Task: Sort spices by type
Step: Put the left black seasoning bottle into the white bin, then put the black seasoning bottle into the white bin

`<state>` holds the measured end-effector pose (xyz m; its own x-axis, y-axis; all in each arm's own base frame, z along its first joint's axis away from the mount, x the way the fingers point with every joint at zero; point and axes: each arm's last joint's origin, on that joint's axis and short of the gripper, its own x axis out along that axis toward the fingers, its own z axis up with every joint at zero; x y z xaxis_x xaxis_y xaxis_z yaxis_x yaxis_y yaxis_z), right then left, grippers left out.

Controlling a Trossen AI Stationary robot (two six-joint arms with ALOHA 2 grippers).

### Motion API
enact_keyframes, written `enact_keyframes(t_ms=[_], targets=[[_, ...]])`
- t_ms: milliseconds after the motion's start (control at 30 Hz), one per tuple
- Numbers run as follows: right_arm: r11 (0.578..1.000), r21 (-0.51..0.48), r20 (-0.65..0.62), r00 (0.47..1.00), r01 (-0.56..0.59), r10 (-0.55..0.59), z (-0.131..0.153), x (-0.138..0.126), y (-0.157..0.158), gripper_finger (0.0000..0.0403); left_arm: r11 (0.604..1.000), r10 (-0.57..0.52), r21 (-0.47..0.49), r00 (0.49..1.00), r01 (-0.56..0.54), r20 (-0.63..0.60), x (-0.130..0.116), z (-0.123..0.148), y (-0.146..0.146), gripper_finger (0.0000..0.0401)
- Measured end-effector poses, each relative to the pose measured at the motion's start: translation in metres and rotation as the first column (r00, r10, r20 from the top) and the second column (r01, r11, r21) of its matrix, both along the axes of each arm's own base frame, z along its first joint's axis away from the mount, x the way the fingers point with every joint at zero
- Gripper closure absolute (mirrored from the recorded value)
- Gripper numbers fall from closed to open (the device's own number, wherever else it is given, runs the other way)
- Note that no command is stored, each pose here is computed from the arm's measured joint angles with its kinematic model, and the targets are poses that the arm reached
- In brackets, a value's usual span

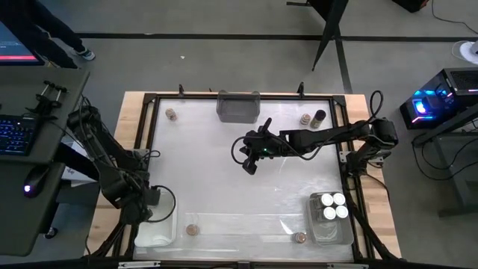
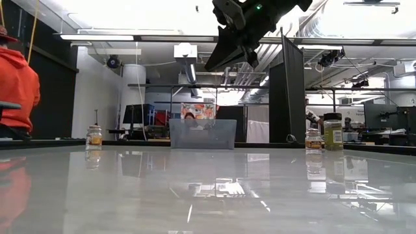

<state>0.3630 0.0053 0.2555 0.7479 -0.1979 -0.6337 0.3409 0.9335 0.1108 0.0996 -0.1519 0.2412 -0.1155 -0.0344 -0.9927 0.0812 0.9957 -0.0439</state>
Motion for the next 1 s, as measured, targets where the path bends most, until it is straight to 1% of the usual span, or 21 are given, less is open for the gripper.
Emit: enact_keyframes(t_ms=[233,333,400,433,500,533,600,667,733,800,867,933,1000], targets=[[1.0,-0.02,-0.005,1.0,-0.017,0.017,0.0,0.0,0.0,0.0402,0.999,0.033,-0.026,0.999,-0.032,0.019,-0.002,0.027,0.013,0.0126],[0.998,-0.049,-0.014,0.999,-0.043,0.042,0.0,0.0,0.0,0.0402,0.999,0.048,-0.016,0.999,-0.048,0.017,-0.004,0.04,0.021,0.0126],[0.995,-0.072,-0.016,0.998,-0.069,0.068,0.005,-0.003,0.0,0.0402,0.999,0.052,0.009,0.998,-0.052,0.028,-0.006,0.051,0.028,0.0126],[0.994,-0.078,-0.005,0.997,-0.072,0.072,0.01,-0.007,0.0,0.0402,0.998,0.057,0.028,0.997,-0.059,0.046,-0.006,0.058,0.032,0.0126],[0.994,-0.096,0.023,0.998,-0.049,0.051,0.025,-0.016,-0.002,0.0402,0.996,0.088,0.002,0.985,-0.089,0.15,-0.003,0.071,0.039,0.0126],[0.994,-0.108,0.033,0.999,-0.029,0.033,0.032,-0.022,-0.004,0.0402,0.992,0.129,-0.012,0.966,-0.129,0.223,-0.001,0.078,0.043,0.0126],[0.99,-0.137,0.035,0.999,0.035,-0.031,0.043,-0.033,-0.01,0.0402,0.971,0.229,-0.019,0.895,-0.24,0.382,0.003,0.091,0.052,0.0126],[0.978,-0.153,0.027,0.99,0.142,-0.14,0.048,-0.043,-0.017,0.0402,0.94,0.302,-0.027,0.795,-0.34,0.525,0.009,0.099,0.062,0.0126],[0.949,-0.119,0.016,0.956,0.293,-0.293,0.051,-0.054,-0.028,0.0402,0.908,0.351,-0.048,0.693,-0.416,0.629,0.016,0.104,0.072,0.0126],[0.891,-0.05,-0.057,0.889,0.451,-0.454,0.046,-0.068,-0.045,0.04,0.879,0.383,-0.07,0.61,-0.472,0.694,0.025,0.109,0.081,0.0126],[0.821,-0.043,-0.206,0.799,0.569,-0.564,0.035,-0.085,-0.066,0.0388,0.858,0.412,-0.104,0.552,-0.504,0.725,0.037,0.112,0.088,0.0126],[0.759,-0.048,-0.311,0.712,0.65,-0.63,0.024,-0.101,-0.088,0.0365,0.847,0.419,-0.126,0.504,-0.516,0.755,0.05,0.115,0.094,0.0126],[0.705,-0.034,-0.373,0.645,0.709,-0.667,0.018,-0.116,-0.111,0.033,0.846,0.404,-0.122,0.476,-0.519,0.781,0.061,0.116,0.1,0.0126]])
